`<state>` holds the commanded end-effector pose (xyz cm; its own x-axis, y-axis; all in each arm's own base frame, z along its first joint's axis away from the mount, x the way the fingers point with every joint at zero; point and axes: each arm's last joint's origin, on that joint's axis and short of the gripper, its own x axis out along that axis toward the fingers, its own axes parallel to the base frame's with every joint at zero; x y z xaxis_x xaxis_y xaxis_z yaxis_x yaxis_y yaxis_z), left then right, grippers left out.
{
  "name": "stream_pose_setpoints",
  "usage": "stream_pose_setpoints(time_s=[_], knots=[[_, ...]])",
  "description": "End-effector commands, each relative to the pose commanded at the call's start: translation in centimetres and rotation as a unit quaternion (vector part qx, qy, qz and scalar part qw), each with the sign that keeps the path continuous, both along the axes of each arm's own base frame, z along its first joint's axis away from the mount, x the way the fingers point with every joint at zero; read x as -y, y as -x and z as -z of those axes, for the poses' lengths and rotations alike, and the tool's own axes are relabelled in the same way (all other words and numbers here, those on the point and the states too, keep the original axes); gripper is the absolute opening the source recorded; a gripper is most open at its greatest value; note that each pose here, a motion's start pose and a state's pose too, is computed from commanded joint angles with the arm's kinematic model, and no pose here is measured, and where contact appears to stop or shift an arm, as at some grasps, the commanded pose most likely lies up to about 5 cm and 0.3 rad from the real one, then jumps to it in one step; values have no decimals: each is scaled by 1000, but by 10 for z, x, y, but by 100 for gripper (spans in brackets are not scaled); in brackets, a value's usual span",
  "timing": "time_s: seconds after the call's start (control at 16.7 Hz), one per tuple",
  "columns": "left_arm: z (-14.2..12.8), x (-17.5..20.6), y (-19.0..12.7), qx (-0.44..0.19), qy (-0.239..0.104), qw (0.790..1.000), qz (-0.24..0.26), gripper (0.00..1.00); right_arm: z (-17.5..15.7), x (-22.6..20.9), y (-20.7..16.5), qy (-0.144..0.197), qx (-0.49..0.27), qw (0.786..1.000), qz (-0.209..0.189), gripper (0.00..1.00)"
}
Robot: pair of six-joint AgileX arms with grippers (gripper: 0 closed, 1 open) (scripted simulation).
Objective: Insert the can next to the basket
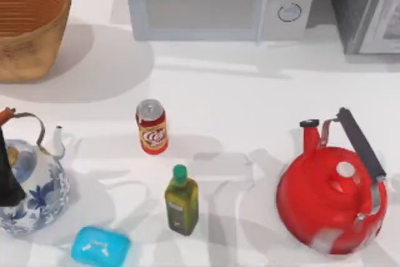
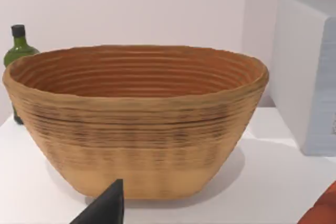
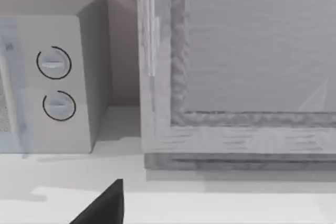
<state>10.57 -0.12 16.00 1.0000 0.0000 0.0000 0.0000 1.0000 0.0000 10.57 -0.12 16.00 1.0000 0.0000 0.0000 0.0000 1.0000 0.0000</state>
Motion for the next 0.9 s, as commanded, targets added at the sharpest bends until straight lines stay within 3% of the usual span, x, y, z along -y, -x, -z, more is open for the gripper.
stream_pose_setpoints(time_s=[0.3, 0.6, 0.78, 0.9], knots=[[-12, 2, 0, -24, -6, 1000, 13, 100, 0, 0, 0, 0, 0, 1000, 0, 100], [-69, 13, -14, -132, -37, 989, 61, 100, 0, 0, 0, 0, 0, 1000, 0, 100], [-109, 27, -47, -238, -70, 964, 101, 100, 0, 0, 0, 0, 0, 1000, 0, 100], [-125, 42, -81, -321, -99, 933, 131, 100, 0, 0, 0, 0, 0, 1000, 0, 100]])
